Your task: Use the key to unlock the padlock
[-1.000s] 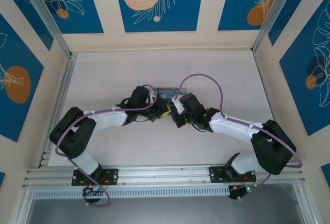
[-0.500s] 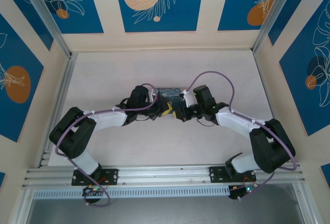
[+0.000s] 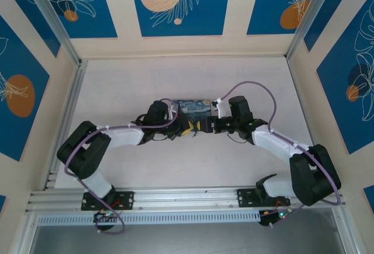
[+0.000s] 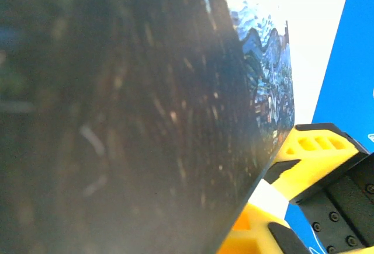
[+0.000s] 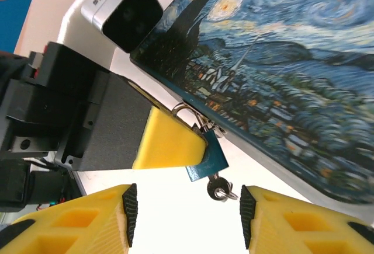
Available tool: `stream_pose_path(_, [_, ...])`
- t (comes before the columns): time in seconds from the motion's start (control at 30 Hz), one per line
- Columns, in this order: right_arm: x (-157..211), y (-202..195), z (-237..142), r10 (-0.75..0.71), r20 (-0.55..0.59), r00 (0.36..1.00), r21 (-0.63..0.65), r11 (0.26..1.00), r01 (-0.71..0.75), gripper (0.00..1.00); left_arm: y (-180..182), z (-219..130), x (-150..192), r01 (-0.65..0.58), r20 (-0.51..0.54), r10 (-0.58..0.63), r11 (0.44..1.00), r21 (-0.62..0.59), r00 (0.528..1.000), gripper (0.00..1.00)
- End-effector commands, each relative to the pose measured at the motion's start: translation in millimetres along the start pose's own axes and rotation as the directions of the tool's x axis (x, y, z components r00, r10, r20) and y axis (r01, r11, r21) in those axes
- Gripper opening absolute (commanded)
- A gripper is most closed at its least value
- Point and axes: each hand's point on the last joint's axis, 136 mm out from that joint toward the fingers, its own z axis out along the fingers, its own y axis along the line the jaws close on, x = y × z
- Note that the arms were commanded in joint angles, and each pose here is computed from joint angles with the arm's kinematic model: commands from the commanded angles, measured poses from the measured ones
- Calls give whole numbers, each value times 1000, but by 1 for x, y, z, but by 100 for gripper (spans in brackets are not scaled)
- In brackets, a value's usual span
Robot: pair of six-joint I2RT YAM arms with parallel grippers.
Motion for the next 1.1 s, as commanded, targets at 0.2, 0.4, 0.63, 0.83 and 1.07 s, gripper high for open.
stream_pose_path(0.2, [18,-14,9,132,11,991,25,991,-132,52,33,7,8,-95,-30,93,990,-107,995,0])
stream_pose_path(0.4, [31,-10,30,145,-31,989,27,989,-145,53,59,13,17,-119,-54,112,979,-163,992,0])
stream_pose_path(0.63, [37,-21,44,168,-33,985,71,984,-166,53,72,12,23,-134,-62,124,972,-195,990,20])
stream_pose_path(0.83, [26,-30,44,189,12,982,95,977,-190,53,72,-5,25,-137,-23,135,966,-220,991,51])
stream_pose_path(1.07, [9,-34,45,193,35,981,96,976,-195,53,56,-34,19,-156,55,174,958,-239,983,81])
